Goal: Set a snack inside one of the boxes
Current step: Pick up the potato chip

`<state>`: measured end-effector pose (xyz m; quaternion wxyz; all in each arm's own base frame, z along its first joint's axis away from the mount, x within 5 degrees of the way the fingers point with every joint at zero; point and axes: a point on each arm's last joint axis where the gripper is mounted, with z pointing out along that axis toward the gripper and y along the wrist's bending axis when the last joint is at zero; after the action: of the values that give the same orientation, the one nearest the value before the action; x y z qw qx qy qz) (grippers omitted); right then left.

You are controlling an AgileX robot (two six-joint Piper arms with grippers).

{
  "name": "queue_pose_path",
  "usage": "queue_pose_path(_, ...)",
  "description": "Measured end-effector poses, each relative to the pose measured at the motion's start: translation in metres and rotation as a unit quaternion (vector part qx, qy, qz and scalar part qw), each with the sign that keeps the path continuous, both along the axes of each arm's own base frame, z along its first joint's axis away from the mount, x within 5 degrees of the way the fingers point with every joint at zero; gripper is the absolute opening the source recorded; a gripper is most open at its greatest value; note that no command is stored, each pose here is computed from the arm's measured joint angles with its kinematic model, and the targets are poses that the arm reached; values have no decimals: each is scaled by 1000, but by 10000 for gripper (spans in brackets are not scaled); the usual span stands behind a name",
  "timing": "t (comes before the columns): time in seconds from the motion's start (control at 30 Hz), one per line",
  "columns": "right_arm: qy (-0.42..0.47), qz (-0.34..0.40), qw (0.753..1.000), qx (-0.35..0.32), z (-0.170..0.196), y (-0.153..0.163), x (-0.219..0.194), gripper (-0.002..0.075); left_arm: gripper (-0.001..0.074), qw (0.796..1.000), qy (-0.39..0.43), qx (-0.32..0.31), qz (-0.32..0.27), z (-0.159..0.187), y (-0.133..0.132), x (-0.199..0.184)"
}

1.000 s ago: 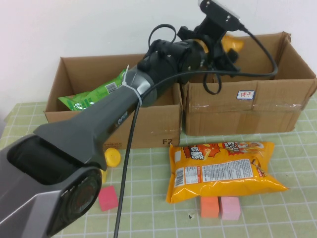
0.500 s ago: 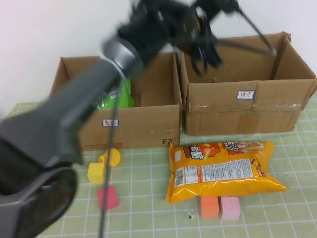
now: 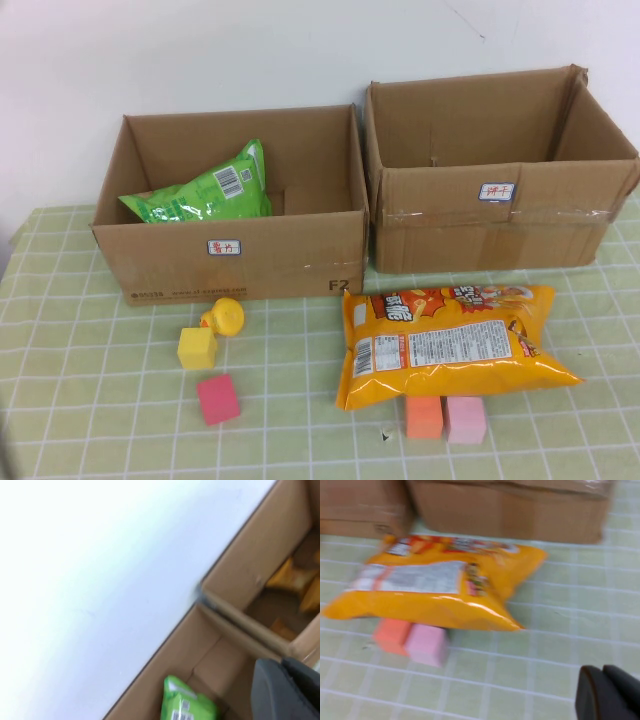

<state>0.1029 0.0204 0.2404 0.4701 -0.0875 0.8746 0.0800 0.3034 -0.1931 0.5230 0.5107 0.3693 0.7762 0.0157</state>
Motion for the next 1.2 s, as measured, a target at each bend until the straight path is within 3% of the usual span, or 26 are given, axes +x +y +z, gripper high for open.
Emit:
queue_pose_path(0.2, -21, 82, 996, 30, 5, 15, -3, 70, 0, 999, -8, -28, -14, 37, 34, -55)
queue_pose_path(0.33, -34, 122, 991, 50, 7, 22, -1, 153, 0, 1000, 0, -15, -21, 38, 52, -82)
queue_pose_path(0.57, 15, 138, 988, 61, 13, 25, 32, 449, 0, 997, 61, 31, -24, -11, 76, -118)
queue_pose_path(0.67, 64, 139, 984, 87, 19, 28, 64, 519, 0, 998, 57, 28, -28, -44, 93, -142)
queue_pose_path(0.97, 171, 125, 970, 117, -6, 30, 134, 536, 0, 995, 95, 23, -18, -146, 116, -178)
queue_pose_path(1.2, 183, 192, 963, 54, -37, 50, 162, 536, -1, 991, 116, 64, -4, -215, 131, -191)
